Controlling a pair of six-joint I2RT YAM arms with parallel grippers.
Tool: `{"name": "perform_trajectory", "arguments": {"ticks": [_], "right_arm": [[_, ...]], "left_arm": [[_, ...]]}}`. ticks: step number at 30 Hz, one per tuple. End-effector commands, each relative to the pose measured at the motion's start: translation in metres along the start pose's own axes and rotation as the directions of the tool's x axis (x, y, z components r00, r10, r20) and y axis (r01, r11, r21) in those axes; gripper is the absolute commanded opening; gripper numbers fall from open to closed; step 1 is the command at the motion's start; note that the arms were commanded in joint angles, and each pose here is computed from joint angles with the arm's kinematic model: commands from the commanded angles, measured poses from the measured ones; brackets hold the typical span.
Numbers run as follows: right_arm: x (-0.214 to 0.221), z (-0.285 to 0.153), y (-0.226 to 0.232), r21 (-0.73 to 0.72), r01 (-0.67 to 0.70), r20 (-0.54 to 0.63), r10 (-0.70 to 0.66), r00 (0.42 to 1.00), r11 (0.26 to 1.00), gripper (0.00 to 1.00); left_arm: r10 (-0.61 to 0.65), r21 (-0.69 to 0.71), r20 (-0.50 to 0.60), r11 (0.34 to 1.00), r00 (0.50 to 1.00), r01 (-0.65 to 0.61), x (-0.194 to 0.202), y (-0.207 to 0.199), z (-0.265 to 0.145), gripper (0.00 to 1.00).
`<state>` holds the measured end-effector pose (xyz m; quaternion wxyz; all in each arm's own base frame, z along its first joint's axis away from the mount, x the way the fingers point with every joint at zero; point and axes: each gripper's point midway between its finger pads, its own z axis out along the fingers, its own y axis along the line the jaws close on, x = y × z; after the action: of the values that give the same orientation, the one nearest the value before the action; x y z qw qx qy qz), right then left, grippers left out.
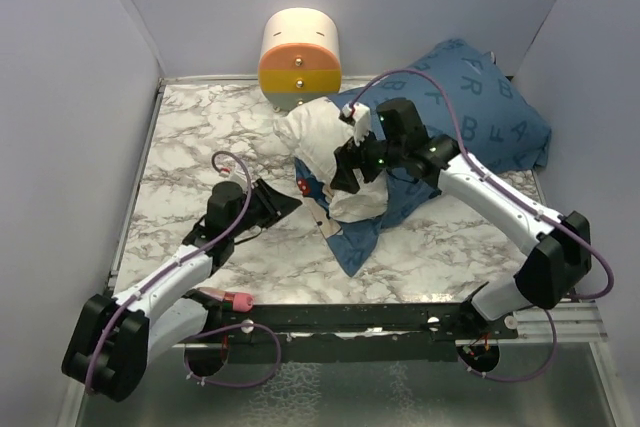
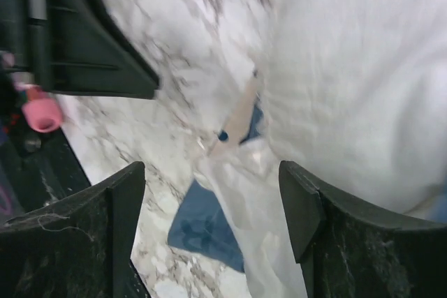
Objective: Put the pillow into the pillowcase
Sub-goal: Stuff the pillow into the pillowcase.
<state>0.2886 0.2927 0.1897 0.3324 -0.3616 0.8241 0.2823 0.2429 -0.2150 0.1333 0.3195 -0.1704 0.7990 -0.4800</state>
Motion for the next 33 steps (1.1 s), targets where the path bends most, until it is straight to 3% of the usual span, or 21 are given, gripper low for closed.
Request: {"name": "perform_trajectory", "arguments": {"ticks": [1, 6, 9, 12, 15, 18, 20, 26, 27, 30, 33], "right_arm": [[-0.069, -0.041, 0.041, -0.16, 0.158, 0.199, -0.125, 0.972, 0.974, 0.8], [-0.097, -0.05, 0.017, 0.009, 0.172, 0.255, -0.168, 0.952, 0.985, 0.95], [-0.113, -0.036, 0.011, 0.061, 0.228, 0.268, -0.236, 0.934, 0.972, 0.99], [-0.136, -0.002, 0.008, 0.157, 0.323, 0.218, -0.352, 0.91, 0.933, 1.0], [-0.151, 0.035, -0.01, 0.264, 0.326, 0.137, -0.37, 0.919, 0.908, 1.0], [-0.158, 0.061, -0.036, 0.377, 0.308, 0.098, -0.369, 0.924, 0.873, 1.0], [-0.147, 0.077, -0.054, 0.431, 0.303, 0.038, -0.353, 0.935, 0.85, 1.0], [-0.081, 0.095, -0.09, 0.534, 0.328, -0.156, -0.291, 0.944, 0.779, 0.95], [-0.072, 0.094, -0.098, 0.567, 0.339, -0.188, -0.282, 0.941, 0.751, 0.9], [-0.054, 0.09, -0.118, 0.629, 0.346, -0.235, -0.254, 0.938, 0.696, 0.52], [-0.056, 0.088, -0.119, 0.614, 0.257, -0.191, -0.176, 0.966, 0.746, 0.14]], "left_arm": [[0.168, -0.023, 0.006, 0.985, 0.986, -0.168, -0.034, -0.011, 0.0, 0.38], [0.272, -0.07, -0.057, 0.959, 0.961, -0.276, -0.07, 0.001, 0.008, 0.52], [0.189, -0.053, -0.08, 0.98, 0.979, -0.194, -0.094, 0.013, 0.02, 0.58], [0.137, -0.021, -0.009, 0.99, 0.99, -0.138, -0.123, 0.019, 0.034, 0.63], [0.156, -0.066, 0.049, 0.986, 0.987, -0.153, -0.147, 0.031, 0.051, 0.66], [0.091, -0.083, 0.063, 0.993, 0.994, -0.085, -0.151, 0.047, 0.066, 0.71], [0.045, -0.047, 0.071, 0.998, 0.996, -0.042, -0.15, 0.046, 0.077, 0.8], [0.004, -0.12, 0.002, 0.993, 1.0, -0.003, -0.127, 0.065, 0.111, 0.81], [-0.004, -0.133, -0.006, 0.991, 1.0, 0.003, -0.123, 0.069, 0.115, 0.81], [-0.029, -0.157, -0.017, 0.987, 0.999, 0.026, -0.111, 0.076, 0.128, 0.81], [-0.039, -0.173, -0.054, 0.985, 0.998, 0.029, -0.096, 0.08, 0.144, 0.81]]}}
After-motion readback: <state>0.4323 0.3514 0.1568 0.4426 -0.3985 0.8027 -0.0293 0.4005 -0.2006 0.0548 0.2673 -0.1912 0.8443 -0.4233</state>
